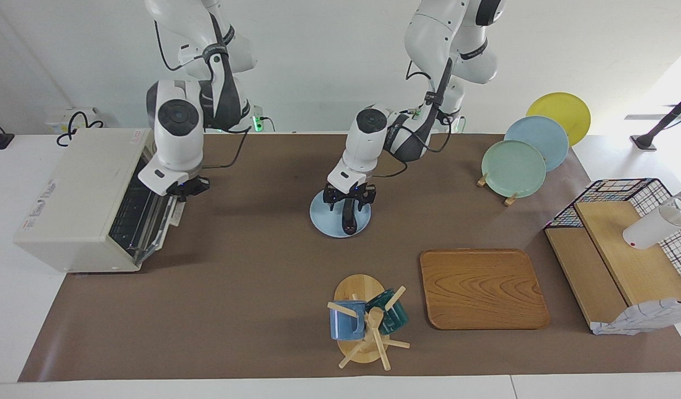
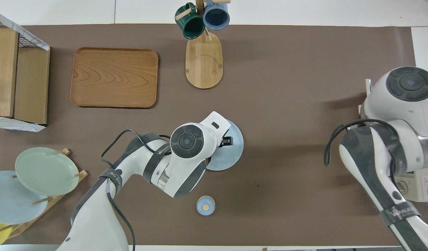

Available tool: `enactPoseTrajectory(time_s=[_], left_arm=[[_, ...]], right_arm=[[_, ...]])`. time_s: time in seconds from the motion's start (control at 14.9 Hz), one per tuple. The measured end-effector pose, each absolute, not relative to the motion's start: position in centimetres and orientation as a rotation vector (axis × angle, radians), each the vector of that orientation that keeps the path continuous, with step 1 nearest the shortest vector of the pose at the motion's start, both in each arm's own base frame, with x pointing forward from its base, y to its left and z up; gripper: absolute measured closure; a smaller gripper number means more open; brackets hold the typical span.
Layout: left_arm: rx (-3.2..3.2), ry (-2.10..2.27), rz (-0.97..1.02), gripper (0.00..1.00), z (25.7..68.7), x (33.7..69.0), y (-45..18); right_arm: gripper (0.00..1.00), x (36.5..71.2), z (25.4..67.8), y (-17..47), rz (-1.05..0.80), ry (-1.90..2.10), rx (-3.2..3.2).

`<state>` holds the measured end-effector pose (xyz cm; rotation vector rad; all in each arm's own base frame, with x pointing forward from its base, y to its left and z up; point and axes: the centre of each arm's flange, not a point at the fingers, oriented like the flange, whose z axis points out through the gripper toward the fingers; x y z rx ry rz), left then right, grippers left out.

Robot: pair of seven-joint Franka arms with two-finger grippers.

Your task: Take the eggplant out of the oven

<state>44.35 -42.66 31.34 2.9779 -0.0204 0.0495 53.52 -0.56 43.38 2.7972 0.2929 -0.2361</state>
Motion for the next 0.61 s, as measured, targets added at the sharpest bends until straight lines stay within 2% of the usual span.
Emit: enactPoseTrajectory(time_s=[0.13, 0.27, 0.34, 0.47, 0.61], left_arm=[[2.979, -0.022, 0.049, 0.08, 30.9, 44.2, -42.6], [2.980, -0.026, 0.050, 0.18, 30.5, 43.9, -42.7], [2.979, -0.028, 0.051, 0.18, 30.4, 43.9, -42.7], [2.978, -0.031, 0.053, 0.39, 30.4, 43.8, -42.9], [2.977, -0.032, 0.054, 0.61, 30.4, 43.8, -42.9]], right_arm=[[0.99, 53.2, 45.3, -4.0, -0.223, 0.301, 2.799], [0.99, 52.9, 46.2, -6.7, -0.219, 0.288, 2.805], [0.99, 52.7, 46.5, -7.3, -0.229, 0.275, 2.811], [0.99, 52.1, 47.2, -7.2, -0.279, 0.244, 2.847], [0.99, 52.1, 49.7, -6.2, -0.277, 0.213, 2.912]])
